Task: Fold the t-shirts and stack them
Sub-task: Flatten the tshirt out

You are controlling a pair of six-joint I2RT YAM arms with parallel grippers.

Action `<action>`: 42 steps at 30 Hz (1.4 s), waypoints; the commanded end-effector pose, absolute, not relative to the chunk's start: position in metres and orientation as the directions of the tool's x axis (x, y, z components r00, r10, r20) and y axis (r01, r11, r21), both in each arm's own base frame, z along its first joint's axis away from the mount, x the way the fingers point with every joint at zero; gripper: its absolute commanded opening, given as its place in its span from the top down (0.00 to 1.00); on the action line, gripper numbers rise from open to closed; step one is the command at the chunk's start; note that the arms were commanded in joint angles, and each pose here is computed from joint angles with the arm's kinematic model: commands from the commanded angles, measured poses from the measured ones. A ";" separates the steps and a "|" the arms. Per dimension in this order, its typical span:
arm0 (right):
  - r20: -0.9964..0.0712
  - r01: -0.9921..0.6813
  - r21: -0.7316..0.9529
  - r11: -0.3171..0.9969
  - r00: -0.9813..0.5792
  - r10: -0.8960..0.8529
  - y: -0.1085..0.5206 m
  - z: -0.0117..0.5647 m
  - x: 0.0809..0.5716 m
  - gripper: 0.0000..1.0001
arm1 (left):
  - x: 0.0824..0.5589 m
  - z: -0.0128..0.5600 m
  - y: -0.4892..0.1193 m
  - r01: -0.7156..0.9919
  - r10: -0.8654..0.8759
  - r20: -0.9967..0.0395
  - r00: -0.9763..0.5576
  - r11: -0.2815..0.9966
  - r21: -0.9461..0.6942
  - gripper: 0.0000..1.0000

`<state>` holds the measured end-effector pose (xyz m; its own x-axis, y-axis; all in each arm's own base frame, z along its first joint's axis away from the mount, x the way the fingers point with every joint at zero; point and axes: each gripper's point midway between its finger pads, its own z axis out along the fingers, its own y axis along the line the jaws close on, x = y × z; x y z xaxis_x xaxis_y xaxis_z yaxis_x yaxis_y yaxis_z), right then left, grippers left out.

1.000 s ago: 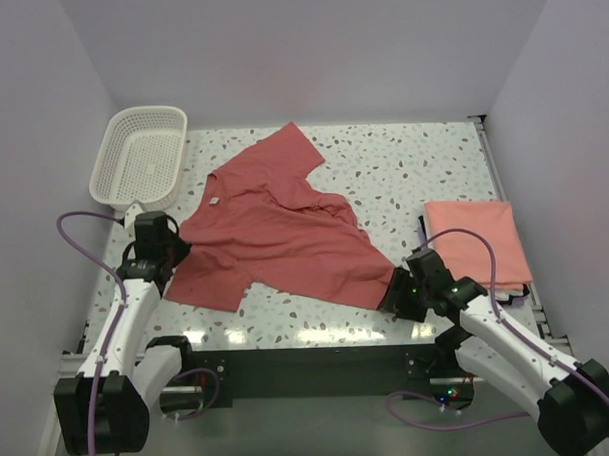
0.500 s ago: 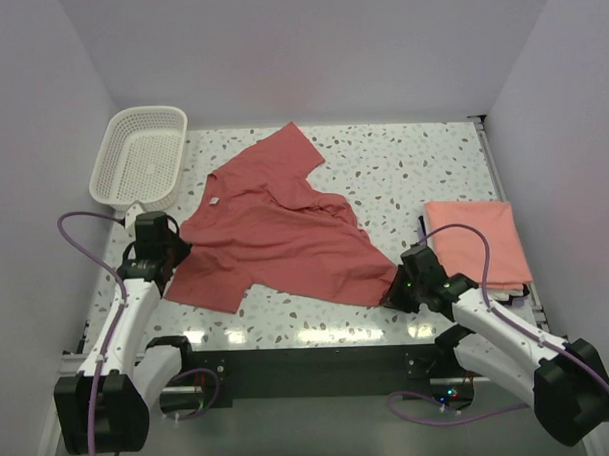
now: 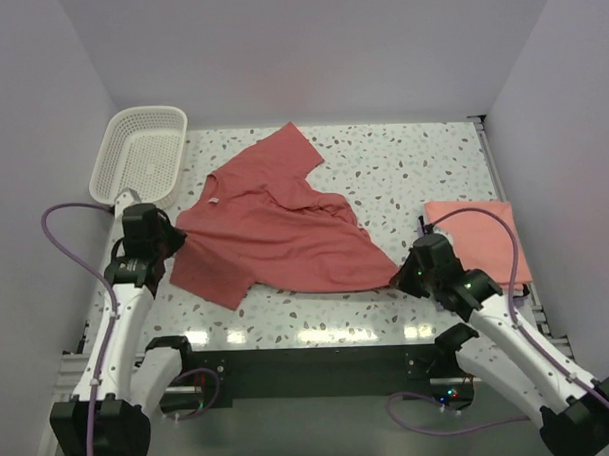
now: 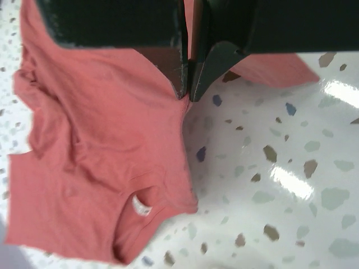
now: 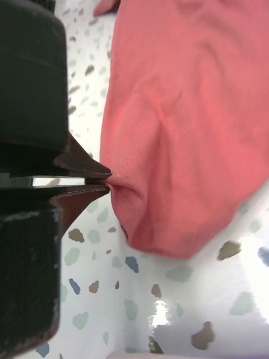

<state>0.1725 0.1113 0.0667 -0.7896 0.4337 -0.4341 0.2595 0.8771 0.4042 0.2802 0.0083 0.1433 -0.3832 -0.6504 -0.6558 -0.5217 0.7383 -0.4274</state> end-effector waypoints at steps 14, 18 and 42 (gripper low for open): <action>-0.818 0.040 0.436 0.899 -0.399 0.414 0.084 0.370 0.229 1.00 | 0.243 0.485 -0.003 -0.048 -0.623 -0.771 0.135 0.773 -0.633 1.00; -0.843 -0.030 0.454 0.890 -0.337 0.419 0.082 0.423 0.218 1.00 | 0.223 0.533 -0.007 0.036 -0.633 -0.748 0.199 0.767 -0.640 1.00; -0.786 -0.250 0.612 0.750 -0.296 0.542 0.110 0.479 0.445 1.00 | 0.474 0.504 -0.032 0.132 -0.680 -0.733 0.011 0.728 -0.673 1.00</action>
